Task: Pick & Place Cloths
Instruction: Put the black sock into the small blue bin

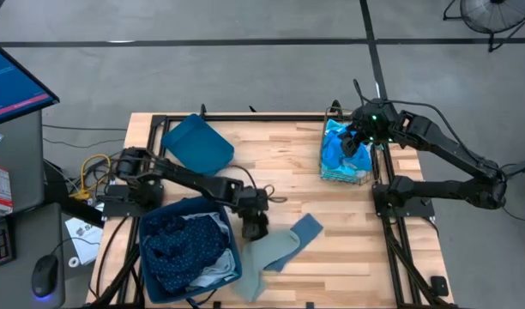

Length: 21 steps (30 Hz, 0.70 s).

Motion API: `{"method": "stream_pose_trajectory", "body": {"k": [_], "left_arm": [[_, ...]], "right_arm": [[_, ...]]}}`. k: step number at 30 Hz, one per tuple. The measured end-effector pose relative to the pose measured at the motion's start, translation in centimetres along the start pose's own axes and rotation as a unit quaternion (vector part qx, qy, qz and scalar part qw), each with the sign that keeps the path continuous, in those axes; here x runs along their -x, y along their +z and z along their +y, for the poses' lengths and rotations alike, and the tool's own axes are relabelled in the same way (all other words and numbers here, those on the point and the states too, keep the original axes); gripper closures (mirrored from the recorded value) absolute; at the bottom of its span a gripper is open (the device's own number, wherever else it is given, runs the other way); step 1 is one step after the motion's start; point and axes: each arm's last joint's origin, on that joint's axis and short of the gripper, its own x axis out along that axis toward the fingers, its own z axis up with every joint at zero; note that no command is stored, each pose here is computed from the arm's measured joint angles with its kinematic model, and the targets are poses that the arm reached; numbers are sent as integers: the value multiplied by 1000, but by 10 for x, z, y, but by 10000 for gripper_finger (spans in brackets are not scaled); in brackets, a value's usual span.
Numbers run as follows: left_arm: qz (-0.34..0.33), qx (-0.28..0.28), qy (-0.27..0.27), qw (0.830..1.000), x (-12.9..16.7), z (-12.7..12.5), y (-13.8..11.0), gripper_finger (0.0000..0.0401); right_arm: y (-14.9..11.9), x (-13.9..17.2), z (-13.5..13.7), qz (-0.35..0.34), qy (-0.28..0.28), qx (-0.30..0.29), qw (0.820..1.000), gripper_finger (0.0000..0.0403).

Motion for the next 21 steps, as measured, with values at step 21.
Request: {"method": "stream_pose_trajectory", "body": {"k": [21], "left_arm": [[-413,105,243,872,244,22,7,401]], "right_arm": [[1,0,0,-3,1,2,1000,230]]}}
